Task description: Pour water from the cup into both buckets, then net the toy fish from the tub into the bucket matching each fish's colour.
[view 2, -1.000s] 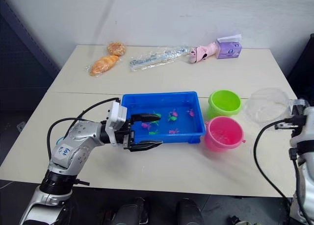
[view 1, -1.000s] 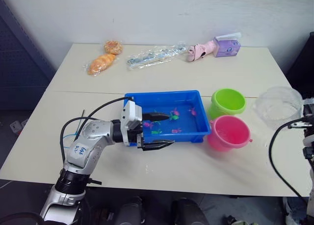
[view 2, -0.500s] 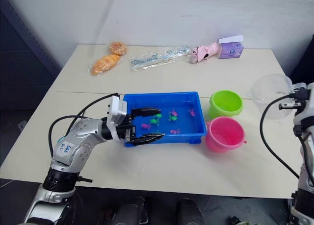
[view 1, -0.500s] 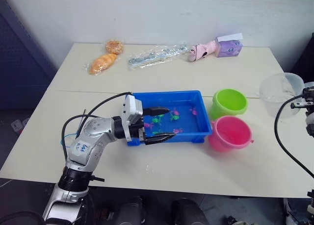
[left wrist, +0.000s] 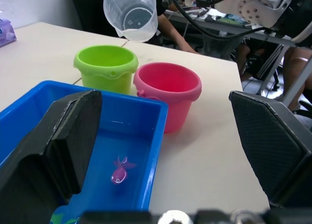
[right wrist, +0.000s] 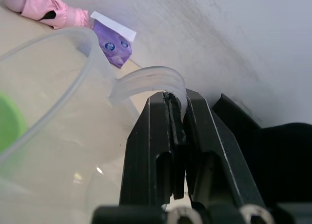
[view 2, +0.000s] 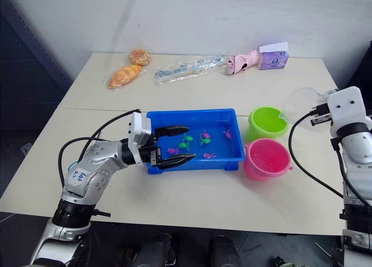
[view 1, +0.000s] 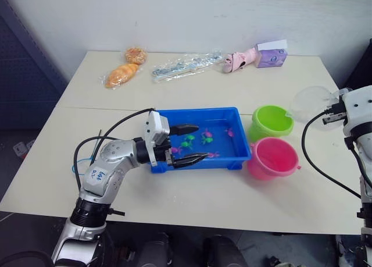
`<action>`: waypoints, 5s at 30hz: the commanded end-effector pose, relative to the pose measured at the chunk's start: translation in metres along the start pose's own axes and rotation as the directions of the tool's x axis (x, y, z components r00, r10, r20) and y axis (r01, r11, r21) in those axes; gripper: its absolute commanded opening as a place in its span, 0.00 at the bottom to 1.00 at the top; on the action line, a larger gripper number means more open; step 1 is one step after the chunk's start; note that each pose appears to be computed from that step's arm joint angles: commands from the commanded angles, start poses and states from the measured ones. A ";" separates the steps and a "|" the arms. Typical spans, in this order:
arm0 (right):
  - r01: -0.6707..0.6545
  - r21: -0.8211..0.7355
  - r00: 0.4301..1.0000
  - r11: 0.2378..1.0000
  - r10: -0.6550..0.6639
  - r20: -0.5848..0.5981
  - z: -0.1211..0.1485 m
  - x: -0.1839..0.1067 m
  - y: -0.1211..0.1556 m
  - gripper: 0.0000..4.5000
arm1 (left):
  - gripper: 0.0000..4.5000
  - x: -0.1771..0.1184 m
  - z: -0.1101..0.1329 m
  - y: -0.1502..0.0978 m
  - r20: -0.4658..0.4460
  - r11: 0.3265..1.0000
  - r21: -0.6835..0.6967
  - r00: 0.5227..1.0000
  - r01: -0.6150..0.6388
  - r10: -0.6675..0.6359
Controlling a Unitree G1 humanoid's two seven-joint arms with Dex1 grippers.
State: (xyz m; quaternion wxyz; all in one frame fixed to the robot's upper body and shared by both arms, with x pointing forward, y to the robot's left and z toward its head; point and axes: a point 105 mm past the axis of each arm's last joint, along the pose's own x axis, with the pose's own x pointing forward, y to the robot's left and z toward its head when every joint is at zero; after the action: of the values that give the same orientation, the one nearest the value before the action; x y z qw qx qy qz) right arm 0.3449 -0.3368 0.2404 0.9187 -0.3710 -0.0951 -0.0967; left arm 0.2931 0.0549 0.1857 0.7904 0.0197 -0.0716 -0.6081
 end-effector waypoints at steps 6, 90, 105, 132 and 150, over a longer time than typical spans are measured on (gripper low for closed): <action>0.026 -0.201 0.991 0.979 0.001 0.136 0.031 0.012 -0.008 0.01 | 1.00 0.003 0.021 0.005 0.084 0.998 0.045 0.996 -0.042 0.038; 0.534 0.723 0.844 0.438 -0.233 -0.482 -0.133 -0.084 0.040 0.01 | 1.00 -0.002 0.023 -0.027 0.095 0.983 0.079 0.980 0.165 -0.172; 0.511 0.699 0.836 0.500 -0.101 -0.539 -0.110 -0.159 0.052 0.98 | 1.00 -0.021 0.017 -0.022 0.035 0.990 0.069 0.991 0.126 -0.129; -0.920 0.187 0.382 0.345 0.677 0.629 0.105 -0.201 0.133 0.98 | 1.00 -0.357 -0.058 -0.020 -0.408 0.319 0.085 0.259 -0.944 0.875; -0.930 0.122 0.326 0.347 0.624 0.710 0.126 -0.189 0.135 0.98 | 1.00 -0.273 -0.046 0.078 -0.487 0.302 0.080 0.227 -0.950 0.843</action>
State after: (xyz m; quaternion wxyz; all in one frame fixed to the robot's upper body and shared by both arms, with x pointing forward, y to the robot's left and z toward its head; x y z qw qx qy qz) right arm 0.1847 -0.1322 0.1864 0.8276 -0.1103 -0.1632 0.5256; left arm 0.2940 0.3319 0.1296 0.9882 -0.0102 0.1467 -0.0427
